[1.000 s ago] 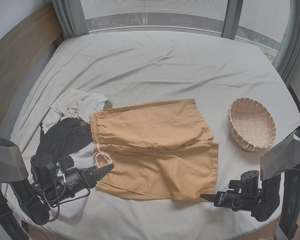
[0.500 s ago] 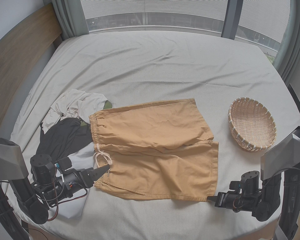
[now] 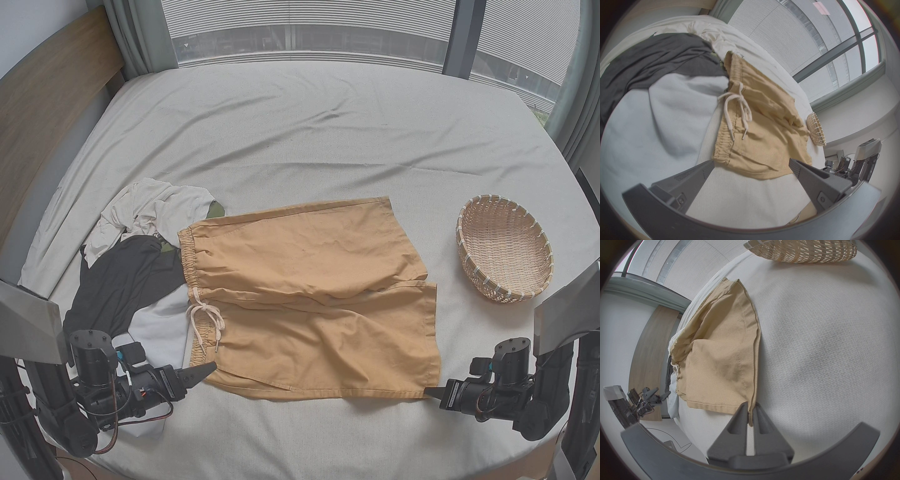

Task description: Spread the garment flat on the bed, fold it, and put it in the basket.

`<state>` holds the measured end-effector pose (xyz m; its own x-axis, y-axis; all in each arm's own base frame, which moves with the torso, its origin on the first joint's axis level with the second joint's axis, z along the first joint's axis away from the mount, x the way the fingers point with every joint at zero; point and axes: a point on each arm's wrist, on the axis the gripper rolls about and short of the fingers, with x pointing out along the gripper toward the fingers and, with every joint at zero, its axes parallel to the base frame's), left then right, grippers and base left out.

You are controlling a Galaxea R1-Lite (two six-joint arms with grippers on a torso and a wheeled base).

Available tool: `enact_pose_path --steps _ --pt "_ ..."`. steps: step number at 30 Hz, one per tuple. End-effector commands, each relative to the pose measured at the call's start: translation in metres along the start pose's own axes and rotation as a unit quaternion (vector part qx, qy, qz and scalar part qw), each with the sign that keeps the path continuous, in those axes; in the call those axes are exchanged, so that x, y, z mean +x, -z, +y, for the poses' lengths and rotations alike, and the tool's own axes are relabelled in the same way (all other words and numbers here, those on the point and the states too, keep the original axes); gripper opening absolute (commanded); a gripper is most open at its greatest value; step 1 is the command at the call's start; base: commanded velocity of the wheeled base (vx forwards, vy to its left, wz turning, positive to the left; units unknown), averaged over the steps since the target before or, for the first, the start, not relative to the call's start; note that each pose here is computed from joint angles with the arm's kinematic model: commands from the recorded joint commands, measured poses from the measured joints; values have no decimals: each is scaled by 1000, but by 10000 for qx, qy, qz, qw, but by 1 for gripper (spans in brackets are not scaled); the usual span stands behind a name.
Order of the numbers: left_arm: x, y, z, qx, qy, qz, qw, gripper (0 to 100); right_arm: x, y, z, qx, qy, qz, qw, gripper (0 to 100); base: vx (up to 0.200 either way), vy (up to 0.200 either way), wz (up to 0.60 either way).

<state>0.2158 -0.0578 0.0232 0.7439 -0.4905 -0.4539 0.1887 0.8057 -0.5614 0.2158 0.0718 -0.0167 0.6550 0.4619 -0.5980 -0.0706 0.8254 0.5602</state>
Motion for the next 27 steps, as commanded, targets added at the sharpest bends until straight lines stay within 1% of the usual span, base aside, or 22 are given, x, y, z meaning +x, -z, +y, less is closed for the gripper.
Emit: enact_pose_path --steps 1,7,18,24,25,27 --pt "8 12 11 -150 -216 324 9991 100 0 0 1 -18 -24 -7 10000 0 0 0 0" --pt "12 12 12 -162 -218 324 9991 100 0 -1 1 -12 -24 -28 10000 0 0 0 0" --pt "31 8 17 -131 -165 246 9995 100 0 -1 1 -10 -23 -38 10000 0 0 0 0" --pt "40 3 18 -92 -112 124 9998 100 -1 -2 1 -17 -40 -63 10000 0 0 0 0" --pt "40 3 18 -97 -119 136 9998 0 -1 -2 2 -19 -44 -69 10000 0 0 0 0" --pt "44 3 20 -105 -131 145 9998 0 -2 -3 2 -17 -43 -80 10000 0 0 0 0"
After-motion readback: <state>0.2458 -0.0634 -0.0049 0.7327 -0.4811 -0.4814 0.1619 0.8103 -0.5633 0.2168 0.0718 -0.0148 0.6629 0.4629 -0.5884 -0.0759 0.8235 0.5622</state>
